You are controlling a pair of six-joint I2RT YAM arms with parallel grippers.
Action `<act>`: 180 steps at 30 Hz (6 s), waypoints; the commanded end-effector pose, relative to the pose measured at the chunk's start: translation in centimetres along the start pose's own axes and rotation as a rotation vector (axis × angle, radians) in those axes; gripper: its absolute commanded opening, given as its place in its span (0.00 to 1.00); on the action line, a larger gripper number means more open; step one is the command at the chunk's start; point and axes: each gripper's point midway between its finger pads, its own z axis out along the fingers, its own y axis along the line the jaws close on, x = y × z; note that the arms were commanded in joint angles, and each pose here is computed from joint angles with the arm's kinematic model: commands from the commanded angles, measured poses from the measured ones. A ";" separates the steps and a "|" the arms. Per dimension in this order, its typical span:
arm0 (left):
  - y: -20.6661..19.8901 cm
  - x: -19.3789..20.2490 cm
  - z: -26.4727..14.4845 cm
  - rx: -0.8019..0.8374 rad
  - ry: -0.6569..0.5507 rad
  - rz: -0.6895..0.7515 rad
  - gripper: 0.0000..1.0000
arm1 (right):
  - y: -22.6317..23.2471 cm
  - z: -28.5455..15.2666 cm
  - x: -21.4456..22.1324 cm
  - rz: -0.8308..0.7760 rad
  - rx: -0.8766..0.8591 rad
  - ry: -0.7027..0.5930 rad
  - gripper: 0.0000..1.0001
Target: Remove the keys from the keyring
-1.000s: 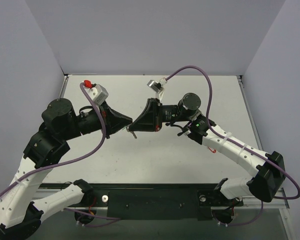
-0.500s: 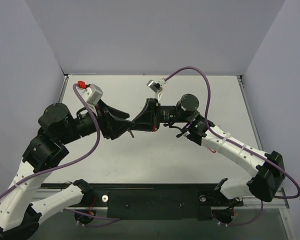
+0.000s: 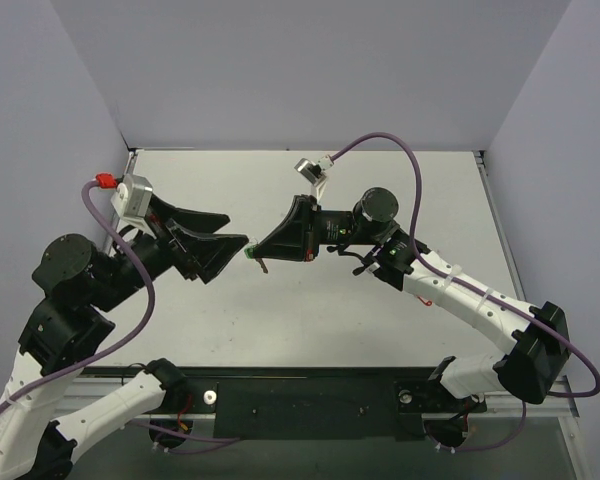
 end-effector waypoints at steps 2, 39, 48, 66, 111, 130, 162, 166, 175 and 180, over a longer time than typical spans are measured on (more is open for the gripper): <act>0.6 -0.4 -0.7 -0.044 -0.073 -0.096 0.76 | 3.7 -0.4 -1.8 -0.120 -0.091 -0.040 0.00; 1.8 0.3 -0.9 -0.098 -0.082 -0.129 0.77 | 5.0 -0.9 -1.5 -0.122 -0.138 -0.031 0.00; -0.5 -0.5 0.5 0.043 -0.090 -0.238 0.69 | 7.2 -1.4 -1.7 -0.130 -0.211 -0.042 0.00; -1.8 1.1 0.7 0.176 -0.048 -0.348 0.55 | 7.6 -1.9 -1.6 -0.170 -0.174 -0.051 0.00; -2.3 2.9 1.0 0.265 -0.022 -0.407 0.31 | 6.4 -2.1 -1.4 -0.184 -0.134 -0.054 0.00; -2.6 4.7 0.3 0.249 0.124 -0.295 0.00 | 5.8 -1.9 -1.2 -0.174 -0.117 -0.041 0.00; -2.9 9.0 -0.4 0.357 0.453 -0.105 0.00 | 4.4 -1.2 1.3 -0.116 -0.079 0.100 0.00; -2.5 9.8 -0.6 0.358 0.502 -0.082 0.00 | 3.6 -1.7 2.4 -0.147 -0.037 0.162 0.00; -2.3 11.3 -1.3 0.387 0.582 -0.072 0.00 | 3.2 -1.8 3.1 -0.128 -0.022 0.197 0.00; -2.6 11.8 -1.9 0.420 0.600 -0.049 0.00 | 2.9 -1.6 3.3 -0.120 -0.019 0.209 0.00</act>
